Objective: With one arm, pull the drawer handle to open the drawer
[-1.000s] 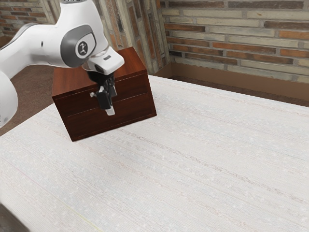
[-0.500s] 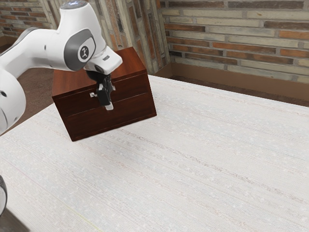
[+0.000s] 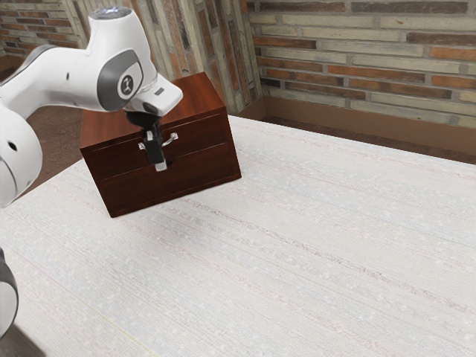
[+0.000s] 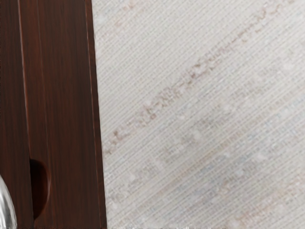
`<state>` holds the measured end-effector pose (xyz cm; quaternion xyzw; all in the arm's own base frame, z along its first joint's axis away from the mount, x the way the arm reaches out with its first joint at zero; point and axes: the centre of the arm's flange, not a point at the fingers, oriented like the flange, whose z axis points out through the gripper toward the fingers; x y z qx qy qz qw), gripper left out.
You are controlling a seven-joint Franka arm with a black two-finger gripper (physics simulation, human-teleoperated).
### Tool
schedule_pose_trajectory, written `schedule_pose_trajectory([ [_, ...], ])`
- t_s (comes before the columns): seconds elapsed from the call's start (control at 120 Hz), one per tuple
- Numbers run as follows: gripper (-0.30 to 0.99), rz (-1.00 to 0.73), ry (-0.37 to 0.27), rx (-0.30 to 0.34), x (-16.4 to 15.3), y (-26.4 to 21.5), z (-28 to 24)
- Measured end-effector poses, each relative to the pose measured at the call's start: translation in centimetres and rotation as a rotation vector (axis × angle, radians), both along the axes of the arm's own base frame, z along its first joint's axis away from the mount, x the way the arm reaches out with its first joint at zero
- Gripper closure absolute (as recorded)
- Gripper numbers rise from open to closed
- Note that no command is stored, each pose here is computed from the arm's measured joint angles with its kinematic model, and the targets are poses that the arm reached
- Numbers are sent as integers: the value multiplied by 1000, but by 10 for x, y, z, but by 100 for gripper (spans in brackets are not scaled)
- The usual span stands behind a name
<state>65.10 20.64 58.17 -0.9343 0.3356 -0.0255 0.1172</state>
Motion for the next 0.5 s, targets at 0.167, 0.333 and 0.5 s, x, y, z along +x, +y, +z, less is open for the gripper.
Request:
schedule_pose_trajectory([
  [0.167,0,40,0,8,1,4,-4],
  [0.333,0,83,-6,22,-2,13,-3],
  [0.5,0,115,-15,29,-3,20,-3],
])
